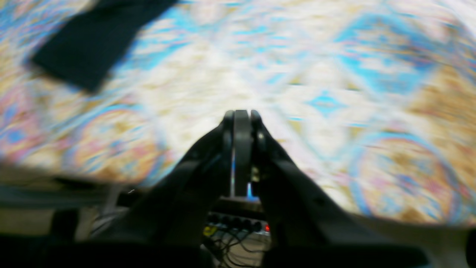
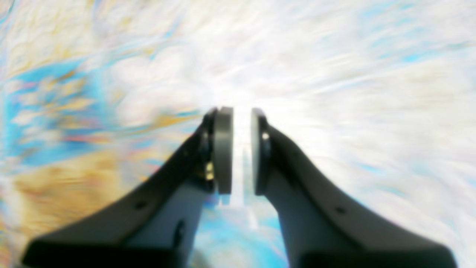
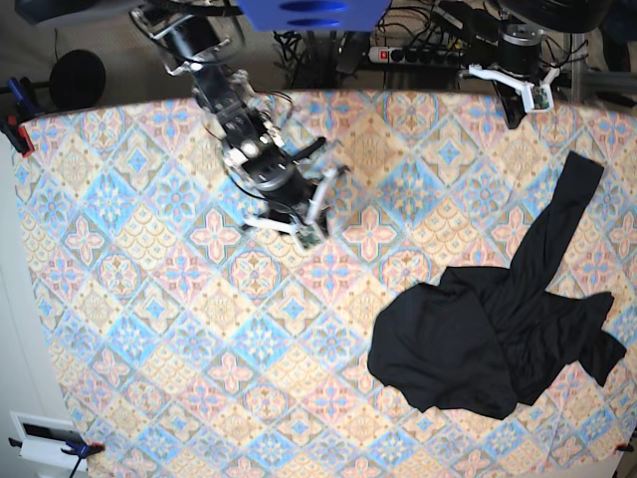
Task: Layout the t-shirt on the table in an organized manner, then fold the t-shirt properly
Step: 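Reach the right gripper to the black shirt and grasp its edge, then lower the left gripper onto the shirt and grasp the fabric, then drag the grasped shirt with the left gripper toward the right gripper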
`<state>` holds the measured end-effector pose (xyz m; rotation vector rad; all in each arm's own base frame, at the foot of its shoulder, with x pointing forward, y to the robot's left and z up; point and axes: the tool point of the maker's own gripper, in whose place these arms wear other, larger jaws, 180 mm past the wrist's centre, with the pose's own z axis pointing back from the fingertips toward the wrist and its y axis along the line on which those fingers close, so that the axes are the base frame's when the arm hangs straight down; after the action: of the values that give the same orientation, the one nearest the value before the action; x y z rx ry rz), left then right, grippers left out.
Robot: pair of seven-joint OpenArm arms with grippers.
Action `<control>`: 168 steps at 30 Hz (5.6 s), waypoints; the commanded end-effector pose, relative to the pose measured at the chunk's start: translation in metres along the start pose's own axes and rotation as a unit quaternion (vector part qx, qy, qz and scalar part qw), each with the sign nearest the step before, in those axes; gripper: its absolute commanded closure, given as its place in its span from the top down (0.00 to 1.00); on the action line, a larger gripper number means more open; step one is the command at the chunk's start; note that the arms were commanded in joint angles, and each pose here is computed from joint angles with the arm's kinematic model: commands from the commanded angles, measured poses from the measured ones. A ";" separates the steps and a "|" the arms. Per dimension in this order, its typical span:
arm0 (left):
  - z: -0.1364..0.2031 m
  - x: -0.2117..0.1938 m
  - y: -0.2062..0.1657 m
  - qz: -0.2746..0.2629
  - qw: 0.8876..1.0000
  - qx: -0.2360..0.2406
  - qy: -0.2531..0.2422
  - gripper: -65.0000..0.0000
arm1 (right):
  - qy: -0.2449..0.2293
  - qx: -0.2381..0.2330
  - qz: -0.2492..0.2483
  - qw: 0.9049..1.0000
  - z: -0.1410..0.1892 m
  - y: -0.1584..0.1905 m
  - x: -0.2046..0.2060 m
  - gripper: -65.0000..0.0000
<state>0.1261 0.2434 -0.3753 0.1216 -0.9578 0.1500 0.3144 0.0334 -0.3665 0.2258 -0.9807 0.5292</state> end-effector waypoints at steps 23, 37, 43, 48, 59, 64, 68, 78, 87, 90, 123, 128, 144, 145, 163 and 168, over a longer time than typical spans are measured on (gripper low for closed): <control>0.009 0.006 0.032 0.014 0.998 0.056 -0.018 0.11 | -0.023 0.081 -0.512 0.855 -0.124 -0.032 0.056 0.49; 0.012 -0.004 0.023 0.047 0.997 0.067 -0.012 0.13 | 0.032 0.096 -0.467 0.878 -0.129 0.002 0.032 0.44; 0.013 -0.006 0.022 0.048 0.997 0.067 -0.009 0.13 | 0.041 0.121 -0.404 0.906 -0.131 0.023 0.045 0.44; 0.014 -0.006 0.023 0.048 0.997 0.068 -0.009 0.13 | 0.046 0.109 -0.394 0.912 -0.138 0.008 0.053 0.44; 0.015 -0.022 0.014 0.075 0.994 0.072 0.027 0.13 | 0.021 0.102 -0.379 0.920 -0.142 -0.009 0.083 0.44; 0.007 -0.024 0.010 0.083 0.993 0.067 0.042 0.13 | -0.040 0.081 -0.384 0.919 -0.142 -0.025 0.103 0.44; 0.006 -0.022 0.010 0.083 0.994 0.067 0.039 0.13 | -0.054 0.074 -0.387 0.918 -0.142 -0.029 0.106 0.44; -0.023 0.014 0.043 0.129 0.984 0.124 0.002 0.13 | -0.052 0.075 -0.384 0.919 -0.142 -0.028 0.106 0.44; -0.072 0.061 0.103 0.255 0.949 0.175 0.064 0.25 | -0.025 0.087 -0.384 0.919 -0.142 -0.020 0.098 0.44; -0.087 0.082 0.090 0.259 0.952 0.147 0.076 0.36 | -0.024 0.088 -0.384 0.919 -0.142 -0.020 0.097 0.44; -0.242 0.134 -0.118 -0.289 0.942 -0.031 0.166 0.46 | 0.038 0.014 -0.389 0.920 -0.124 -0.077 -0.010 0.43; -0.250 0.110 -0.109 -0.290 0.938 -0.032 0.185 0.46 | 0.038 0.014 -0.389 0.920 -0.124 -0.077 -0.010 0.43; -0.229 0.081 -0.199 -0.237 0.946 -0.132 0.178 0.00 | -0.007 -0.036 -0.389 0.921 -0.100 -0.156 -0.002 0.43; -0.226 0.082 -0.211 -0.234 0.946 -0.143 0.174 0.00 | -0.017 -0.046 -0.393 0.918 -0.095 -0.170 0.001 0.43; -0.128 0.045 -0.405 -0.310 0.882 -0.326 0.144 0.00 | -0.030 -0.127 -0.459 0.879 -0.018 -0.267 -0.054 0.43; -0.103 -0.002 -0.410 -0.335 0.859 -0.348 0.172 0.00 | -0.028 -0.141 -0.468 0.872 -0.005 -0.272 -0.072 0.43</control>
<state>0.3167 -0.1354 -0.4325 -0.1807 -0.6657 -0.7667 0.4243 -0.2080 -0.4200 0.4497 -0.8706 -0.5098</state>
